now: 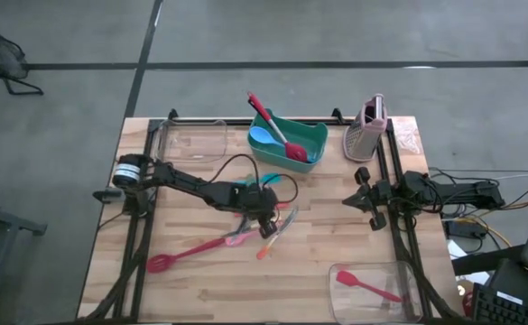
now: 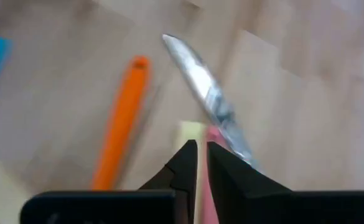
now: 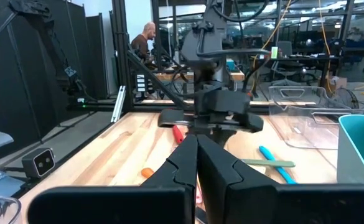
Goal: Pick & Place Kitchen Items
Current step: Put the right yellow table knife into the top transparent bin
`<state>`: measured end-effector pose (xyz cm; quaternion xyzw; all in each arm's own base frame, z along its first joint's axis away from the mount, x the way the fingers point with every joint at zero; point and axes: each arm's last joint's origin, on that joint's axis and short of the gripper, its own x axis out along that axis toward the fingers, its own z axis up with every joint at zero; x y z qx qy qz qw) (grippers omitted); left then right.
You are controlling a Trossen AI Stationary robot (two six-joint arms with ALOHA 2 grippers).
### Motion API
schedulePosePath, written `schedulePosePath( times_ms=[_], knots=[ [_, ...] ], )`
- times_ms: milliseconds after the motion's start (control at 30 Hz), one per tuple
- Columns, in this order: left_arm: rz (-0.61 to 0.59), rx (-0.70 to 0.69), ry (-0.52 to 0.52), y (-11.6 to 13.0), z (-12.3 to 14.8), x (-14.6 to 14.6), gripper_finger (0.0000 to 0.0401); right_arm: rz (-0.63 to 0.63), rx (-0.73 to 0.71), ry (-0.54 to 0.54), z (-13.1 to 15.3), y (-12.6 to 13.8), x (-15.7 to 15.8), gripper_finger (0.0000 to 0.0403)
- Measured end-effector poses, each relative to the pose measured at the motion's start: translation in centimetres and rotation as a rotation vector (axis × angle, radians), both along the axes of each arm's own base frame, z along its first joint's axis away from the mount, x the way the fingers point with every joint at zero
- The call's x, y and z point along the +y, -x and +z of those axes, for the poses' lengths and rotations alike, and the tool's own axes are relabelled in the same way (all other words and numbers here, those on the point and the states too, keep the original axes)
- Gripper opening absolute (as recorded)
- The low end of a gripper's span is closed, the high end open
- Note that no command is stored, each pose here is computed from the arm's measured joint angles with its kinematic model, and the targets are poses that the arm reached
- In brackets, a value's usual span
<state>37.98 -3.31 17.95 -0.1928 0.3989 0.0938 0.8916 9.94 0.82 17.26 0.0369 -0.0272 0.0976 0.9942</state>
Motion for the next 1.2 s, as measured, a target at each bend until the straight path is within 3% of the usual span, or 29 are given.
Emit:
schedulePosePath(
  times_ms=[167, 467, 633, 833, 1133, 1200],
  knots=[
    [-0.102, -0.023, 0.028, -0.5, -0.5, -0.5, 0.0082, 0.001, 0.001, 0.0, 0.0, 0.0, 0.0, 0.0008],
    [-0.138, 0.03, -0.032, -0.8, -2.8, -0.6, 0.0196, 0.0, 0.02, 0.001, -0.2, 0.0, 0.0, 0.0008],
    [-0.147, 0.061, -0.04, -1.1, -4.1, -0.7, 0.0214, 0.0, 0.021, 0.001, -0.2, 0.0, 0.0, 0.0008],
    [-0.132, 0.07, -0.028, -1.1, -4.4, -0.7, 0.0194, 0.0, 0.022, 0.001, -0.2, 0.0, 0.0, 0.0008],
    [-0.135, 0.072, 0.029, -1.1, -4.4, -0.6, 0.0048, 0.0, 0.022, 0.001, -0.2, 0.0, 0.0, 0.0008],
    [-0.137, 0.073, 0.036, -1.1, -4.4, -0.6, 0.0048, 0.0, 0.022, 0.001, -0.2, 0.0, 0.0, 0.0008]
  ],
)
